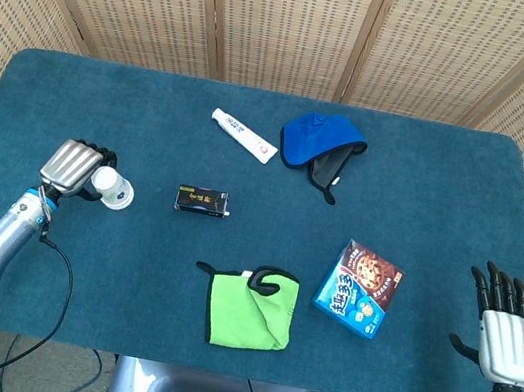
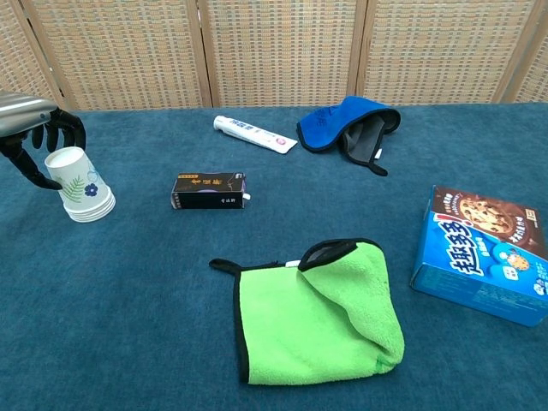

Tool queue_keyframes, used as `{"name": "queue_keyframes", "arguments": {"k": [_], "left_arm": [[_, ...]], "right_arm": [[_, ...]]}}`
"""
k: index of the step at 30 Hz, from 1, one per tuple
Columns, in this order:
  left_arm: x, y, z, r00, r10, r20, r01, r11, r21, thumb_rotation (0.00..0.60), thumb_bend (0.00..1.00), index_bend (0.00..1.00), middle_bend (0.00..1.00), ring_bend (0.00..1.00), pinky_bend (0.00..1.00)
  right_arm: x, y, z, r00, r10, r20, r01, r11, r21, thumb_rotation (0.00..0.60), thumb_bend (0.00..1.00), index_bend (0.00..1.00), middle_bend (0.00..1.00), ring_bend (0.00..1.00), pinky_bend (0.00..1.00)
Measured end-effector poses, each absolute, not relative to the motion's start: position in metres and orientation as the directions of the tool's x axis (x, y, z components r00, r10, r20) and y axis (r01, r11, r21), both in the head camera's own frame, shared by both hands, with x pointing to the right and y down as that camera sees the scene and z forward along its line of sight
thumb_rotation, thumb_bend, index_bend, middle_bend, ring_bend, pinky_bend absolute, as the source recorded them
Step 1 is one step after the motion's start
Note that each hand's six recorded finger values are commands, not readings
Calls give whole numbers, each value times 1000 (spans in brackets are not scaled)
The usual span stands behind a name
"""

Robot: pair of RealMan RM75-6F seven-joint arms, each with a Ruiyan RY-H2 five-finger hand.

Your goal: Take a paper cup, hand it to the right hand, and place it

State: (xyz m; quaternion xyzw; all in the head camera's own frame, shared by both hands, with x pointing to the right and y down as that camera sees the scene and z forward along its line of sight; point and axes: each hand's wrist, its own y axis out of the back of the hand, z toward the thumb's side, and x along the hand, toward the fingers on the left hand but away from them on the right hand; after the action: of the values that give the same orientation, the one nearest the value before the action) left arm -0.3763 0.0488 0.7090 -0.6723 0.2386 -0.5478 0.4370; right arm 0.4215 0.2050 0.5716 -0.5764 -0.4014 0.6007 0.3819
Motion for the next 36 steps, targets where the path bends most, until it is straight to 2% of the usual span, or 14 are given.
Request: {"name": "queue_keyframes", "arguments": {"k": [3,6,12,17,22,28,33,36], "left_arm": [[-380,47,705,279,-808,519,145,-499,-855,600,111,531,503,483,475],[-381,45,698,275,-824,496,63,-499,-864,600,112,531,503,484,475],[-380,43,681,268,-852,451,-268,-515,-814,600,111,531,504,485,475],[-373,45,670,280,-854,439,-568,-516,-641,600,111,531,505,485,475],[-355,49,666,326,-827,458,-775,-511,-372,600,111,531,505,485,475],[-307,52,677,420,-773,476,-852,-516,-86,600,112,531,505,485,475],[-250,53,692,494,-722,484,-845,-530,70,600,114,531,505,485,474],[-224,51,696,522,-701,485,-835,-537,122,600,116,531,505,485,475]], "right_arm": [[421,205,571,-40,921,-386,6,-387,-922,600,0,0,0,0,0],[420,206,572,-34,921,-389,6,-389,-921,600,0,0,0,0,0],[415,204,574,-2,923,-385,10,-385,-923,600,0,0,0,0,0],[409,199,574,58,925,-377,3,-377,-926,600,0,0,0,0,0],[400,189,575,160,922,-354,-20,-355,-935,600,0,0,0,0,0],[386,172,576,304,897,-322,-31,-328,-944,600,0,70,5,0,0],[371,152,570,418,870,-260,-34,-271,-962,600,0,131,46,0,0],[363,140,566,463,859,-219,-30,-232,-972,600,0,159,67,0,0]]}}
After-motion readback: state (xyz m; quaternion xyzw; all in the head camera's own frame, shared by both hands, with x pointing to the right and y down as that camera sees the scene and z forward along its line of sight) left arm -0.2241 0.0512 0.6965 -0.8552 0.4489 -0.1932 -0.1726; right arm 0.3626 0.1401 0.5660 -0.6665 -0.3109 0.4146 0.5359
